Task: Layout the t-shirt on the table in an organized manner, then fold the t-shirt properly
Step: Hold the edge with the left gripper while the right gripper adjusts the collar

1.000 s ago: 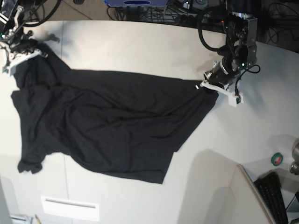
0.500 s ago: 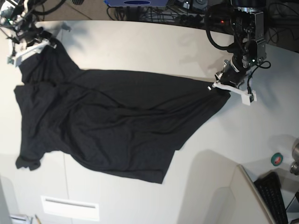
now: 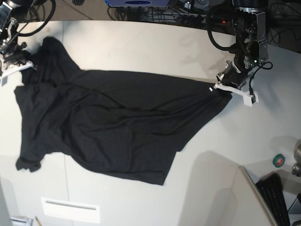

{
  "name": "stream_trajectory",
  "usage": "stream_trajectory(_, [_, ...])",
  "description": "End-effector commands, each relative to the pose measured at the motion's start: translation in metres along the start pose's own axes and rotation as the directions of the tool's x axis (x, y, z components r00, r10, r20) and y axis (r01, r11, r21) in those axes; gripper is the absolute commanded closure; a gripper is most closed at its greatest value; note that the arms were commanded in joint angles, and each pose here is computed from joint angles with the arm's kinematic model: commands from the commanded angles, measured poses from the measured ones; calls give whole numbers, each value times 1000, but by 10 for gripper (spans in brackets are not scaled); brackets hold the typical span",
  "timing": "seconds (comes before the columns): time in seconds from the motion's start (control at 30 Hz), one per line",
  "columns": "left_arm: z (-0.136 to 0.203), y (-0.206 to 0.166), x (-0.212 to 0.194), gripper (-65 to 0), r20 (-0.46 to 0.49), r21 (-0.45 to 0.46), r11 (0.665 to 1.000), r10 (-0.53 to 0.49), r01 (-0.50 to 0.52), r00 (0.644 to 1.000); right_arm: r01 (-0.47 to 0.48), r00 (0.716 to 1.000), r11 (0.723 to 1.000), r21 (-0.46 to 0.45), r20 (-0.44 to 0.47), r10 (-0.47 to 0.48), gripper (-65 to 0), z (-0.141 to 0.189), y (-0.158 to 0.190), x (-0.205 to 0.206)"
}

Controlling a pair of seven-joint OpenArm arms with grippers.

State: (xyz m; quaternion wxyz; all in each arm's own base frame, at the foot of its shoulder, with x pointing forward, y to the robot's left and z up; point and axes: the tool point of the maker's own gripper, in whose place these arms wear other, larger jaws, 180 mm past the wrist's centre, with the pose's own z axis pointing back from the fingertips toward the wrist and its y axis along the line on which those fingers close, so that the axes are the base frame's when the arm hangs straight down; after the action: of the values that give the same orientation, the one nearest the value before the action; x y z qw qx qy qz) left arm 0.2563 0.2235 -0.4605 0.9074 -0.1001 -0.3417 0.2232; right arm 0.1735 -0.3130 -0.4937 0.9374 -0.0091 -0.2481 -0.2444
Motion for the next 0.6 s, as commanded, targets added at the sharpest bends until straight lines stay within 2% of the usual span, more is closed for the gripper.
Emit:
stream_trajectory(0.0, [2,-1,11,0,34,-9,1000,-13,14,999,1,999,1000,-14,39,-1,0,3,-8,14])
stream_trajectory(0.2, [2,-1,11,0,34,-9,1000,-13,14,999,32,999,998,-48,-15,-32,0,-2,-22,-5])
stream_trajectory(0.3, [3,-1,11,0,33,-9,1000,-14,14,999,93,996,983,-160,-1,-94,0,17,-52,-19])
stream_trajectory(0.5, [3,-2,11,0,33,-10,1000,-13,13,999,88,996,979,-185,-7,-91,0,45,-51,-49])
stream_trajectory(0.57, [3,-2,11,0,34,-11,1000,-12,12,999,79,997,981,-178,31,-74,0,56,-45,-43])
